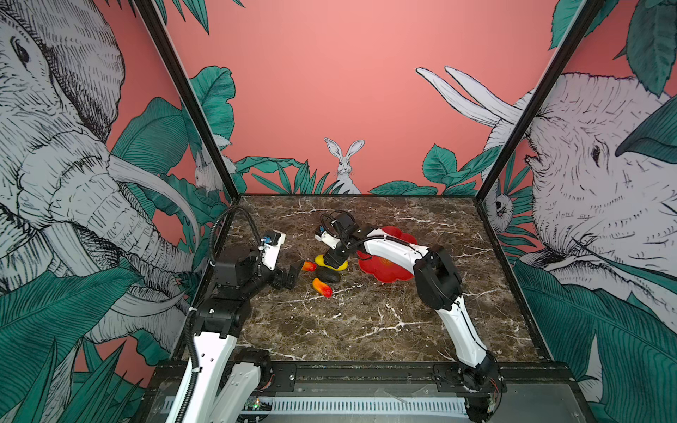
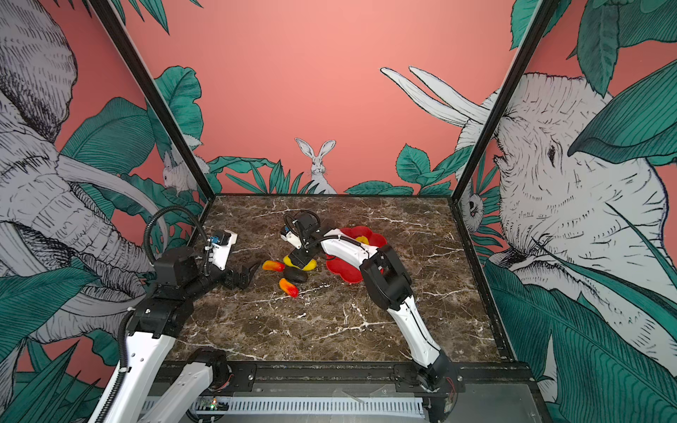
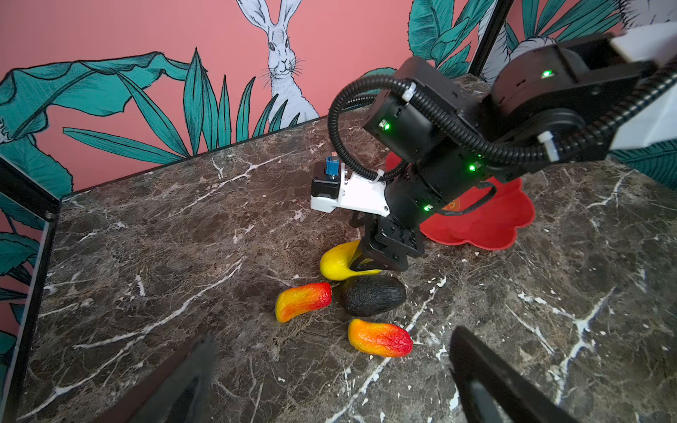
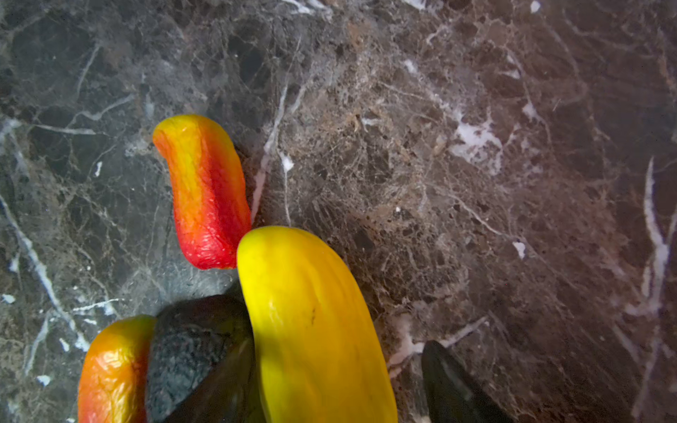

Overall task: Place and organize the fake fruits in the fruit bowl
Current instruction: 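Reach the right gripper to the long yellow fruit and grasp it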

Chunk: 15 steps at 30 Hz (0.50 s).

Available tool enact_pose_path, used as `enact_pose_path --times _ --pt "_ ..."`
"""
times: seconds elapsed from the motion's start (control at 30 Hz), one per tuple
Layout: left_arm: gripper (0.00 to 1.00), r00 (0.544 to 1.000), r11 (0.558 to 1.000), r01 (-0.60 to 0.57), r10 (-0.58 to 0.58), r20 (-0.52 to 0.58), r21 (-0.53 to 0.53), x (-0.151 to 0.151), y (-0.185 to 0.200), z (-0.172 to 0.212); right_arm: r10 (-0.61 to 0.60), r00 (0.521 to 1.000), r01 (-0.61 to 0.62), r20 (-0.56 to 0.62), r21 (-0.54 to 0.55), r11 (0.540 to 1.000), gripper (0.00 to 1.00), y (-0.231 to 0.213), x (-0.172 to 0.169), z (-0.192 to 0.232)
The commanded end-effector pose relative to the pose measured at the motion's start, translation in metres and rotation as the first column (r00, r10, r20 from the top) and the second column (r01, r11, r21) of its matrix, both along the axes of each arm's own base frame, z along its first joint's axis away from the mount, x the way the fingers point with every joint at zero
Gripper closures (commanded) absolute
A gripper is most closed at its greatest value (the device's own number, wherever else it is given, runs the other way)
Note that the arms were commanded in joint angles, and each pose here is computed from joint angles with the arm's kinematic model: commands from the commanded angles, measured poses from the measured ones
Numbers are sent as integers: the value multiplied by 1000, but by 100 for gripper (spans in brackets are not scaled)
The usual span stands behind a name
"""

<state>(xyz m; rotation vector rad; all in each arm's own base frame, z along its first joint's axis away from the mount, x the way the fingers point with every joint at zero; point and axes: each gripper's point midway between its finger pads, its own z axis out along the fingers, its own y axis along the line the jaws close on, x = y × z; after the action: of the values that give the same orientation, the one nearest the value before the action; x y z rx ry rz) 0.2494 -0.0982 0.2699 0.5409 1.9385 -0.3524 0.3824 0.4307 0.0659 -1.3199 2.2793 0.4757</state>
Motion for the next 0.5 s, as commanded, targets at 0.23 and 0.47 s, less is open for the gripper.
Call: enact_pose_path --times 0.23,0.47 --pt "0 1000 1000 14 -14 16 7 -1 -1 2 -10 998 9 -62 -6 1000 47 -2 -1 -17" --pt "0 1000 1000 14 -14 17 7 -2 -1 3 -17 1000 18 -17 19 1000 66 -5 0 14"
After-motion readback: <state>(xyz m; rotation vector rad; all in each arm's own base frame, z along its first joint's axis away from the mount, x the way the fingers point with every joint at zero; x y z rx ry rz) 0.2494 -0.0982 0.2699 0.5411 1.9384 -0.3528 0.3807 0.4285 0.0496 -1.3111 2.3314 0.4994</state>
